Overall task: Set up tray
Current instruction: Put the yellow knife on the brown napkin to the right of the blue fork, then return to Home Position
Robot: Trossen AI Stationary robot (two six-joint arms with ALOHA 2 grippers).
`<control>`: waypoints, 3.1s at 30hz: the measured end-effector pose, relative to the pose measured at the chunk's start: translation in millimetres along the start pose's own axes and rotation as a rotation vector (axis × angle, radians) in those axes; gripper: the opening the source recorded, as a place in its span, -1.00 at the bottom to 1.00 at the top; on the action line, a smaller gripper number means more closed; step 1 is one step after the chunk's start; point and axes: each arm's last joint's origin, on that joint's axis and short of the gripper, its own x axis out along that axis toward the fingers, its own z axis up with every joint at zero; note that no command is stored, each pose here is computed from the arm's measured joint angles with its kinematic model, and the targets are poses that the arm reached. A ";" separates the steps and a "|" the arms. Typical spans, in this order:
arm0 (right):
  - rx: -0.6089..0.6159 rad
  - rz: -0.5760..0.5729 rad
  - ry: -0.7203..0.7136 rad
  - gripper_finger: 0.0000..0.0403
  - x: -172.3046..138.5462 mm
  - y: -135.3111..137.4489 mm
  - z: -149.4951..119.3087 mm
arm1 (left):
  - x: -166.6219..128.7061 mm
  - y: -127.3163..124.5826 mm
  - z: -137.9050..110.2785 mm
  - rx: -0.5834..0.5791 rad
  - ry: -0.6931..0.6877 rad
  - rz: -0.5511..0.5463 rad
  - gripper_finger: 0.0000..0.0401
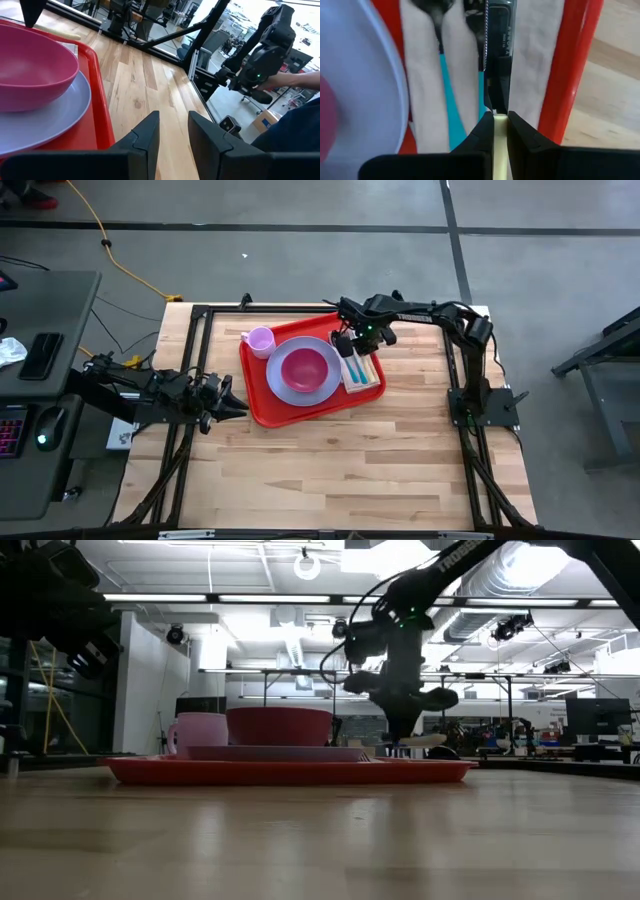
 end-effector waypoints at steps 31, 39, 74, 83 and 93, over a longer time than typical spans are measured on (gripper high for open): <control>-0.011 -0.066 0.036 -0.84 40.3 -5.4 15.6 | 0.0 0.0 0.0 -0.003 0.000 -0.001 -0.33; 0.001 -0.044 0.052 -0.60 40.0 -8.0 18.1 | 0.0 -0.1 0.1 -0.002 0.000 0.000 -0.33; -0.313 -0.233 -0.478 -0.53 -169.4 -31.1 -34.1 | 0.0 -0.3 0.0 -0.027 0.004 -0.007 -0.33; -0.332 -0.118 -0.637 -0.53 -199.6 -70.1 -97.1 | 0.0 -1.7 -0.3 0.004 0.020 -0.053 -0.33; -0.393 0.385 -0.754 -0.53 -141.2 -113.4 -149.5 | 0.2 -3.0 2.3 0.125 -0.017 -0.069 -0.33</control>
